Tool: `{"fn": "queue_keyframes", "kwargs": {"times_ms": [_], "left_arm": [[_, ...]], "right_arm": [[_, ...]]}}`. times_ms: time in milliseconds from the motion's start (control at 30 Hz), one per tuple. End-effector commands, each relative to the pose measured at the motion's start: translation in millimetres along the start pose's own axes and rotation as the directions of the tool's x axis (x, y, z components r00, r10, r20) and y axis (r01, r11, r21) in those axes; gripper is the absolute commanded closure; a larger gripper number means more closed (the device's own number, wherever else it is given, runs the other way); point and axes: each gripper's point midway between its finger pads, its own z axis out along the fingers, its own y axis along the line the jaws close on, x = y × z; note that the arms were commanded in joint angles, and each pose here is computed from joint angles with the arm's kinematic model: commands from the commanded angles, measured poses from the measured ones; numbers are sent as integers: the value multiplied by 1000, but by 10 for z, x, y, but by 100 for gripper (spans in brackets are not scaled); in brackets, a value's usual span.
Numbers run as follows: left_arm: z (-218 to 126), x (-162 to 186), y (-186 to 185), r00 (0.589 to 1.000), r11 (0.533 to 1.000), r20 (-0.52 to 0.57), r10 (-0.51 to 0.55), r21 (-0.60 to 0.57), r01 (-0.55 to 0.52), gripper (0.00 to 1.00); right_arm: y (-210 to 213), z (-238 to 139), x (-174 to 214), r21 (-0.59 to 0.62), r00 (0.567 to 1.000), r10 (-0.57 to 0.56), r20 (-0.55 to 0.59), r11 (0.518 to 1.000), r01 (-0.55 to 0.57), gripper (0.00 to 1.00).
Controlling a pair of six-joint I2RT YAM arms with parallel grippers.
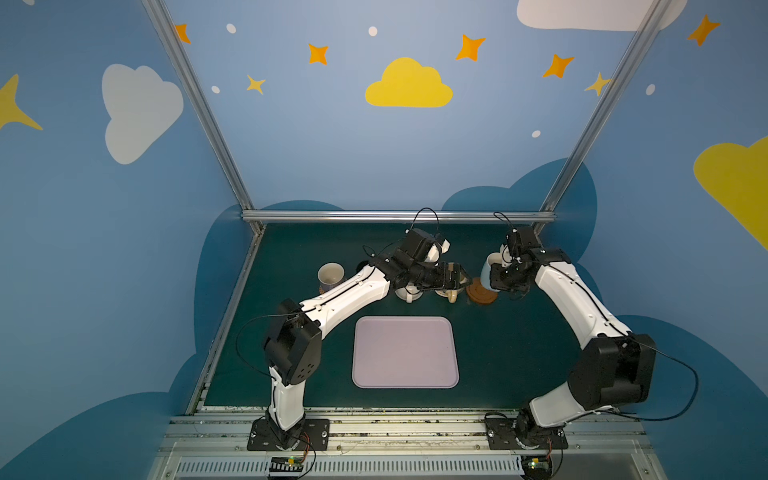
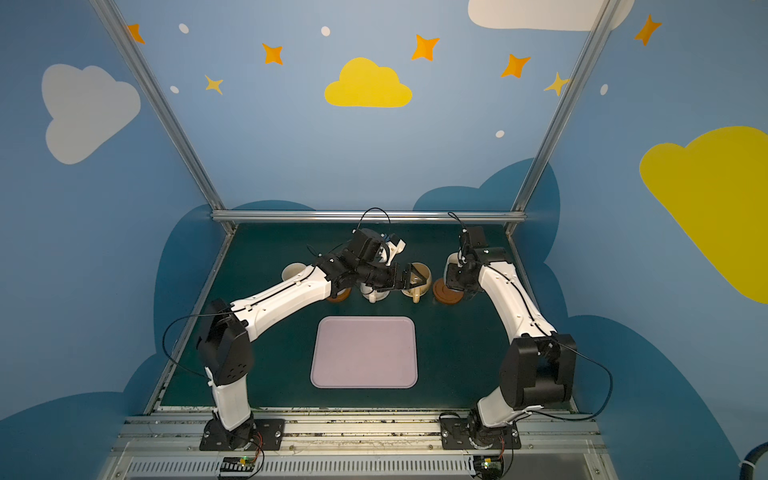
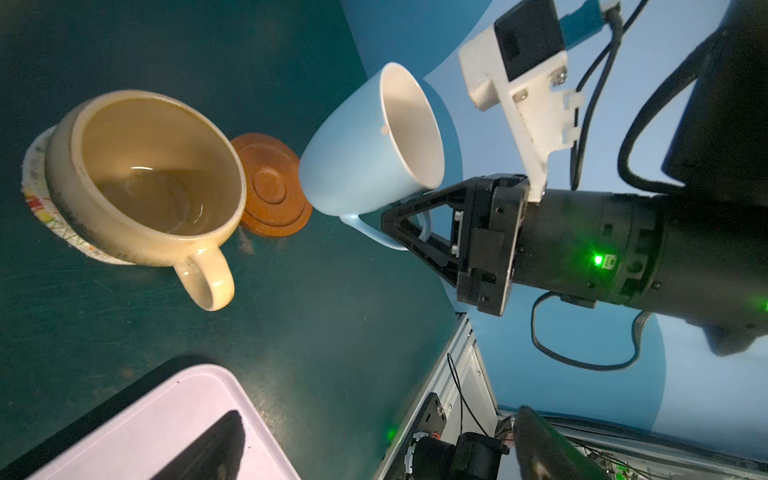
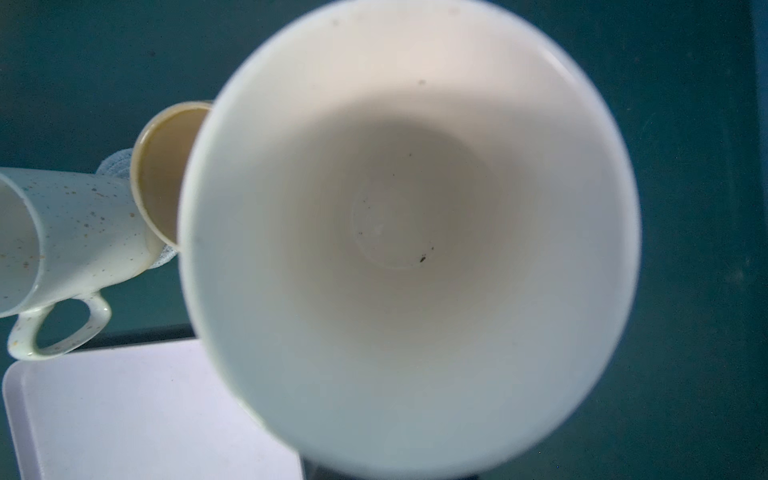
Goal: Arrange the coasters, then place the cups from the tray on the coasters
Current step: 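Lower the pale blue mug onto the terracotta coaster with the right gripper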
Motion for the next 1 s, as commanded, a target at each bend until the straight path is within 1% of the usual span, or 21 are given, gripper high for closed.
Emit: {"fn": "queue_keyframes", "kwargs": {"times_ms": [0,200,300,667,967], "left_arm": [[32,-56,26,1000,999,-7,20,-33,-20,0],[116,-121,38,1000,999,2,20,-29,-20,0],[159,-113,69,1000,999,-6,15,-31,-15,0],[197,-98,92,1000,1000,-9,4,-29,-4,0],[196,-82,113,1000,999,-8,3,-33,-3,0]], "right_arm": [[32,-46,-288,1,996,-35,79,999,35,100],[-9,157,-318,44,997,-76,17,996,76,100],[-39,227,-317,63,996,-88,7,994,87,100],[-33,529,-240,63,994,-86,-62,994,90,100],[-18,649,-261,53,995,-83,-53,995,86,100]]}}
